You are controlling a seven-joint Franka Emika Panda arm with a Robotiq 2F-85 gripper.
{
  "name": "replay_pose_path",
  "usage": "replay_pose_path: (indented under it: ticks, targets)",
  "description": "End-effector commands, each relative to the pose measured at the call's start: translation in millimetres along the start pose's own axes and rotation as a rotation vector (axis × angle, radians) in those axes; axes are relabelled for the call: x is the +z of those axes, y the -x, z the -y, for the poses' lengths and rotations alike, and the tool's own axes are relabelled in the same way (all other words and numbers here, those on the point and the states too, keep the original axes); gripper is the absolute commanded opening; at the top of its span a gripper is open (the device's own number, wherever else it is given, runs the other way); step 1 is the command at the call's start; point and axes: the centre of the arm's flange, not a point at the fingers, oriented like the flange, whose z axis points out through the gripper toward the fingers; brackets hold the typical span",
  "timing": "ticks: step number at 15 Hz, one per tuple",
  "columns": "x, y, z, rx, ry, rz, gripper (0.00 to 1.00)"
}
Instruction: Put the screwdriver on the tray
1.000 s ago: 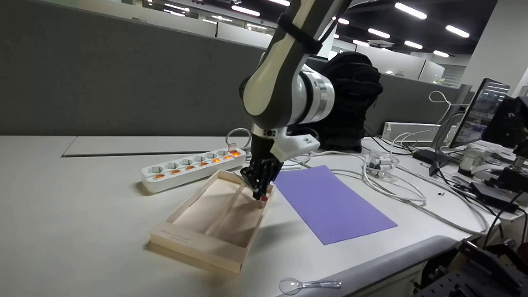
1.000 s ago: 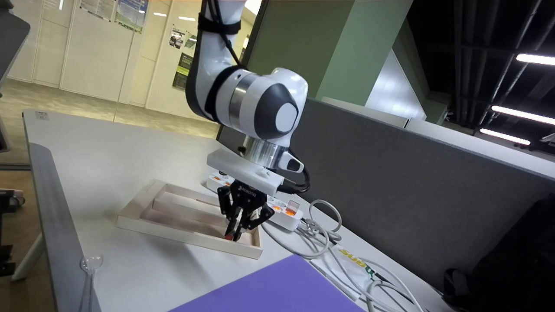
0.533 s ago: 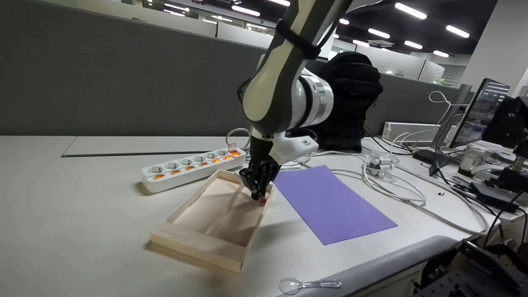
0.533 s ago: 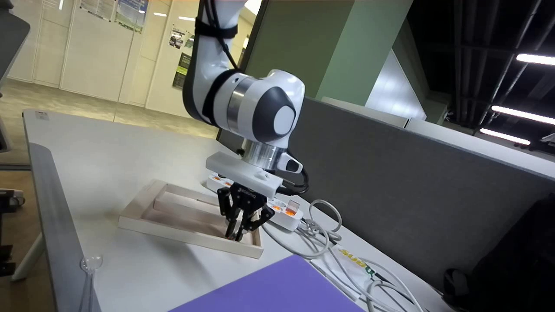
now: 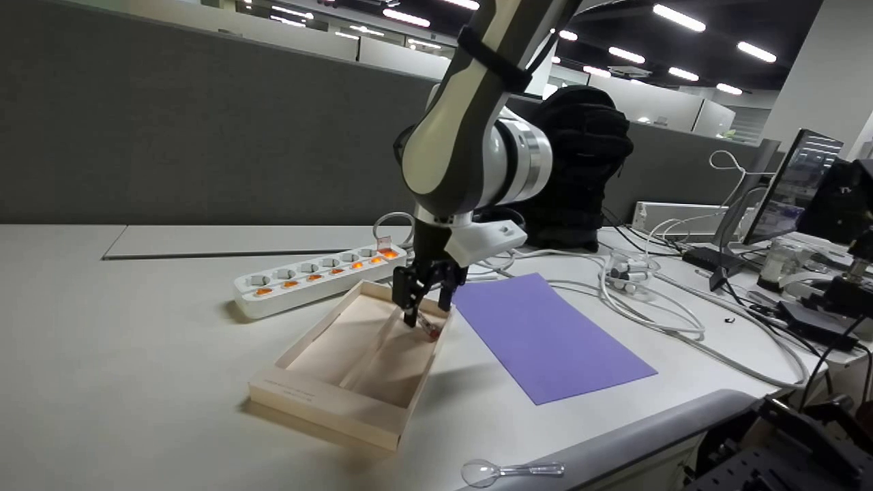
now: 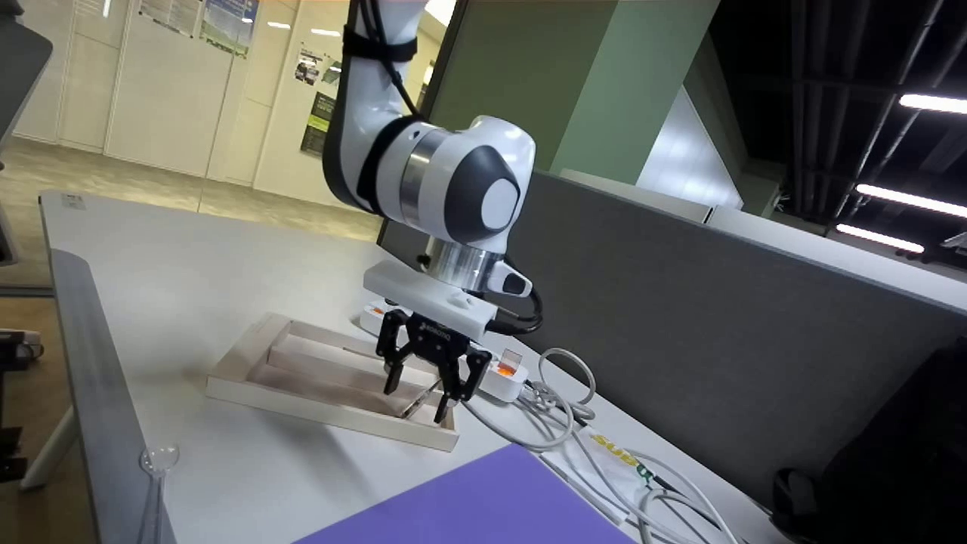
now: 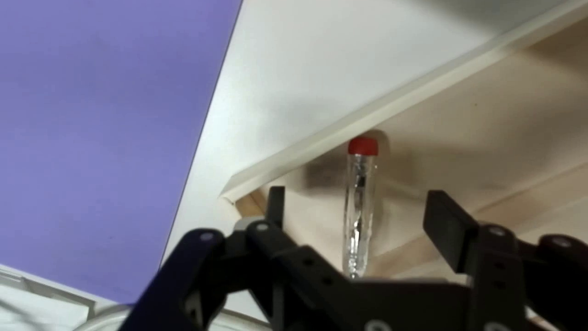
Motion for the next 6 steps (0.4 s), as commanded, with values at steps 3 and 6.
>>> replay_pose_path:
  ticks: [3,6]
  targets:
    - [-36,-4,-6,0.046,0.018,-0.018,1.00]
    - [-47,4,-22,0.078,0.006,0.039,1.00]
